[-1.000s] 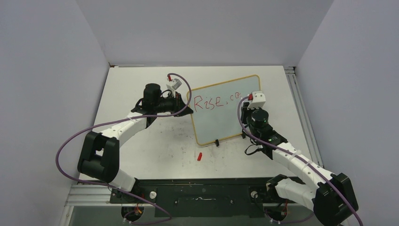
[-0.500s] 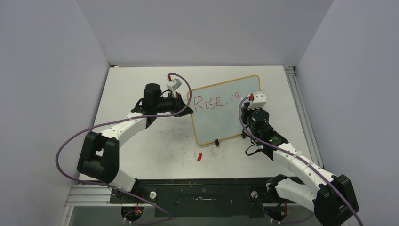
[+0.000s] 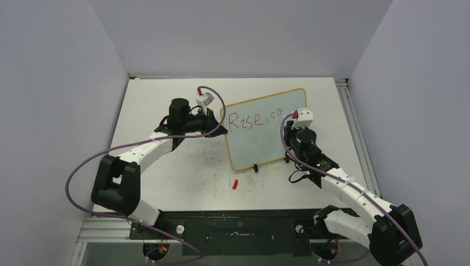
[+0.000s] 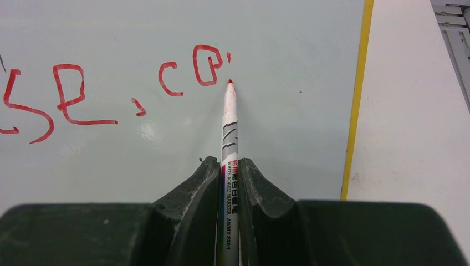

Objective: Write a sentence on the whiteboard

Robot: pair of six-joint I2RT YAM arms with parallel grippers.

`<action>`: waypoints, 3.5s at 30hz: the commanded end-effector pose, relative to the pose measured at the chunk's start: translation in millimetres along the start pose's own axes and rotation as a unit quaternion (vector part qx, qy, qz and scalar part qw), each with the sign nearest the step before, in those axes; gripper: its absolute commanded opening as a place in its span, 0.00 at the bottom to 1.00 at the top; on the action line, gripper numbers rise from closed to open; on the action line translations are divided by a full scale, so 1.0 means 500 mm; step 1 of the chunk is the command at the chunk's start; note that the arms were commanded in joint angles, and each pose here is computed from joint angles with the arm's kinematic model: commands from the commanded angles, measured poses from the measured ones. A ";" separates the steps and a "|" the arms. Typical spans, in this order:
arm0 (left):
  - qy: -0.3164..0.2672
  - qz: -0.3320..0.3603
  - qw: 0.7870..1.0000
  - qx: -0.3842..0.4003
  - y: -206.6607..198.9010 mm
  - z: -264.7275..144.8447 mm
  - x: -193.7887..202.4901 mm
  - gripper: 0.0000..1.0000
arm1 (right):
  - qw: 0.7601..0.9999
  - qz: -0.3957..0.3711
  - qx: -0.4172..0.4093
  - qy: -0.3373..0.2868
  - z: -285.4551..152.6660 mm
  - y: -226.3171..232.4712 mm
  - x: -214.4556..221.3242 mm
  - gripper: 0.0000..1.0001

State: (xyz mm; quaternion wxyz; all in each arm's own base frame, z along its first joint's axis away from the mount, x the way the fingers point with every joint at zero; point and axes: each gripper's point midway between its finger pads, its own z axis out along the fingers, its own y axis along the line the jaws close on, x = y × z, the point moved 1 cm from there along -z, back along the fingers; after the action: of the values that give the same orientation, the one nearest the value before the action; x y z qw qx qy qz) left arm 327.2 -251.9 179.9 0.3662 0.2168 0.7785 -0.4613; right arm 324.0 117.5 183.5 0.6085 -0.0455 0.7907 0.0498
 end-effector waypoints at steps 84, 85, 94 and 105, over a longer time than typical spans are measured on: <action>-0.029 0.045 0.999 0.010 -0.029 -0.012 -0.057 0.00 | 0.999 0.018 0.009 -0.031 -0.017 -0.022 -0.065 0.05; -0.029 0.046 0.998 0.010 -0.028 -0.012 -0.057 0.00 | 0.999 0.018 0.010 -0.033 -0.020 -0.023 -0.071 0.05; -0.025 0.045 0.999 0.006 -0.023 -0.010 -0.053 0.00 | 0.999 0.028 0.007 -0.040 -0.011 -0.041 -0.083 0.05; -0.024 0.045 0.999 0.006 -0.023 -0.010 -0.053 0.00 | 0.998 0.036 -0.005 -0.046 0.001 -0.053 -0.086 0.05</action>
State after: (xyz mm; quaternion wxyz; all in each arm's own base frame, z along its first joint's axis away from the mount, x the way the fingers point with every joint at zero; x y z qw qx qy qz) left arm 326.0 -251.8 178.5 0.3631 0.2206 0.7806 -0.4584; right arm 330.4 84.9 200.6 0.6140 -0.0157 0.7872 0.0553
